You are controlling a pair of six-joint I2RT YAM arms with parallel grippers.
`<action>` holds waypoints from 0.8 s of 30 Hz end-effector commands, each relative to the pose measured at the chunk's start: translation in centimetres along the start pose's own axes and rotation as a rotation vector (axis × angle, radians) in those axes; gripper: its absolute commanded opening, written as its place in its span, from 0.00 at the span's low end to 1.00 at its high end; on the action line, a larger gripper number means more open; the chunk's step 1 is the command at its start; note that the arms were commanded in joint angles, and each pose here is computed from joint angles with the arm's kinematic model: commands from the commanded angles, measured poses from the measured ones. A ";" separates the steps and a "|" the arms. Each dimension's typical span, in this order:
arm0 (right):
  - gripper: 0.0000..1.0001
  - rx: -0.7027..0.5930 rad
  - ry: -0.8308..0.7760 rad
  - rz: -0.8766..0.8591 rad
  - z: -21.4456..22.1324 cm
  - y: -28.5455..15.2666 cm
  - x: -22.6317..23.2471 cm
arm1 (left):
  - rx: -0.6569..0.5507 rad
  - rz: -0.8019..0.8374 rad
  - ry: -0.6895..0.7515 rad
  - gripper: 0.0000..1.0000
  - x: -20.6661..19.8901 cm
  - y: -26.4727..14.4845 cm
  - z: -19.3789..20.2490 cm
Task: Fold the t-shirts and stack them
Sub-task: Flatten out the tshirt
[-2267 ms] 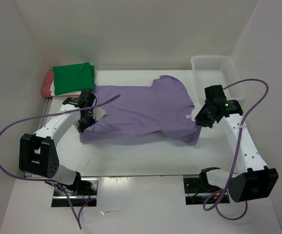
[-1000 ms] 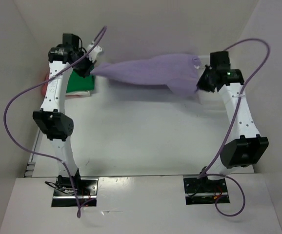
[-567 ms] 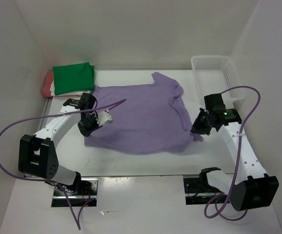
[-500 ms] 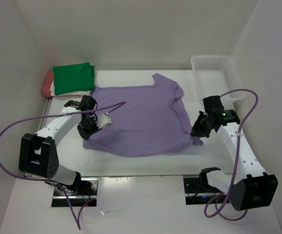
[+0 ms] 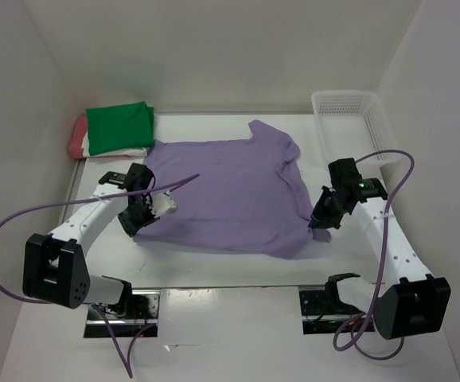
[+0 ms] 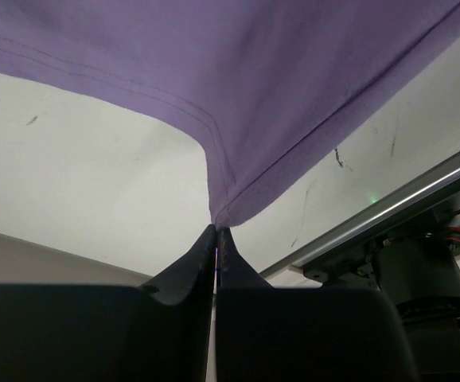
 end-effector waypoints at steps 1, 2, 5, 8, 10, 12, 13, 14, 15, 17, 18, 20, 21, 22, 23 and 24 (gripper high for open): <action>0.00 0.054 -0.033 0.017 0.1 0.7 -0.1 | 0.044 -0.003 -0.010 0.00 -0.1 0.2 0.8; 0.00 0.069 -0.041 0.011 0.1 0.8 0.0 | 0.038 0.004 -0.010 0.00 -0.2 0.2 0.7; 0.00 0.101 -0.086 0.002 0.5 0.9 0.2 | 0.062 -0.027 -0.018 0.00 0.0 0.6 1.0; 0.00 0.123 -0.096 0.020 1.2 0.3 0.7 | 0.105 -0.062 -0.026 0.00 0.2 0.9 1.5; 0.00 0.129 -0.095 0.024 1.0 0.2 0.8 | 0.121 -0.064 -0.037 0.00 0.2 1.0 1.9; 0.00 0.108 -0.097 0.056 0.9 0.3 0.6 | 0.113 -0.071 -0.043 0.00 0.6 0.8 1.9; 0.00 0.110 -0.097 0.074 1.0 0.3 0.4 | 0.112 -0.073 -0.053 0.00 0.8 0.4 2.0; 0.00 0.104 -0.098 0.081 0.9 0.1 0.4 | 0.118 -0.067 -0.053 0.00 0.7 0.4 2.1; 0.00 0.111 -0.097 0.086 0.8 0.2 0.4 | 0.099 -0.068 -0.054 0.00 0.9 0.1 1.8; 0.00 0.113 -0.106 0.087 0.6 0.5 0.5 | 0.075 -0.074 -0.047 0.00 1.1 0.0 1.5; 0.00 0.129 -0.105 0.098 0.6 0.8 0.5 | 0.066 -0.082 -0.048 0.00 1.4 0.3 1.2; 0.00 0.132 -0.126 0.095 0.5 1.4 0.7 | 0.057 -0.074 -0.068 0.00 1.7 0.5 0.7; 0.00 0.137 -0.125 0.088 0.6 1.6 0.7 | 0.046 -0.057 -0.068 0.00 1.7 0.8 0.4; 0.00 0.145 -0.124 0.093 0.7 1.7 0.5 | 0.052 -0.040 -0.087 0.00 1.9 1.1 0.3; 0.00 0.140 -0.125 0.075 0.6 1.8 0.7 | 0.054 -0.025 -0.086 0.00 1.9 1.4 0.2; 0.00 0.148 -0.133 0.063 0.7 1.8 0.8 | 0.049 -0.017 -0.086 0.00 2.0 1.4 -0.1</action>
Point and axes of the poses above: each gripper's point midway between its finger pads, its own y axis out along the fingers, its own x axis along the line the jaws close on, z = x × y, the point moved 10 cm from there along -y, back along the fingers, and after that the axes turned 4 degrees about -y, right-handed, at the moved point
